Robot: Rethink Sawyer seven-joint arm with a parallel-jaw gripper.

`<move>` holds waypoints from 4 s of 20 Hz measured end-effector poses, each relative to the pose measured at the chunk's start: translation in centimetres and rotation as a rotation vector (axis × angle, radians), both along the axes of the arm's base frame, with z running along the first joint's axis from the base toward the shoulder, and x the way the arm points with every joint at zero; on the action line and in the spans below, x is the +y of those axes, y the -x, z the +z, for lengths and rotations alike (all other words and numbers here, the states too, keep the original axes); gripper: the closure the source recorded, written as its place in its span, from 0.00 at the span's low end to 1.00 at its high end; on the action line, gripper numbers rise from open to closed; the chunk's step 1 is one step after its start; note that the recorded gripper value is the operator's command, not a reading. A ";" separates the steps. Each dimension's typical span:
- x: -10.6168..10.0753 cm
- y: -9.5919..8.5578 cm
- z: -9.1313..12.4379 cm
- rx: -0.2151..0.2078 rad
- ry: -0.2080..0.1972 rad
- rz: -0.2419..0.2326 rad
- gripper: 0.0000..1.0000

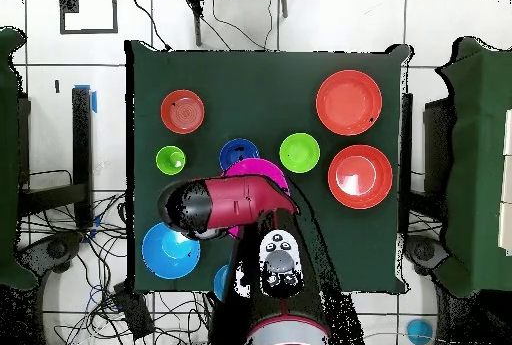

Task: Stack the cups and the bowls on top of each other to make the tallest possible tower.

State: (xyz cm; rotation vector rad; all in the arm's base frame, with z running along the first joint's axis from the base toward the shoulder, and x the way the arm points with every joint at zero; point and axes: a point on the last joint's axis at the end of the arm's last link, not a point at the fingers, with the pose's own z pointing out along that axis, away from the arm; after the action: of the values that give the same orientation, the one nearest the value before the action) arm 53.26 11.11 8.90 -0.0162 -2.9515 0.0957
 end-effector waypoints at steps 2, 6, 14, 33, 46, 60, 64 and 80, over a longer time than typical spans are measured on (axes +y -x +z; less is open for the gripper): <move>0.2 -0.3 0.1 -0.008 0.002 0.005 1.00; 0.2 -0.4 0.1 -0.009 0.004 0.005 1.00; -0.3 -0.1 -0.4 -0.005 0.010 -0.001 1.00; -1.6 0.4 -5.5 -0.040 0.015 -0.016 1.00; -2.9 -1.7 -7.7 -0.061 0.039 -0.025 1.00; -2.1 -1.7 -7.7 -0.063 0.041 -0.009 1.00; -2.0 -2.4 -6.1 -0.077 0.043 -0.011 1.00; -1.2 -4.4 3.1 -0.033 0.032 -0.066 1.00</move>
State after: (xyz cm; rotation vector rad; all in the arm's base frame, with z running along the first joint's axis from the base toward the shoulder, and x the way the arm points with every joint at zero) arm 57.61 9.94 12.00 -0.1211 -2.9785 0.1353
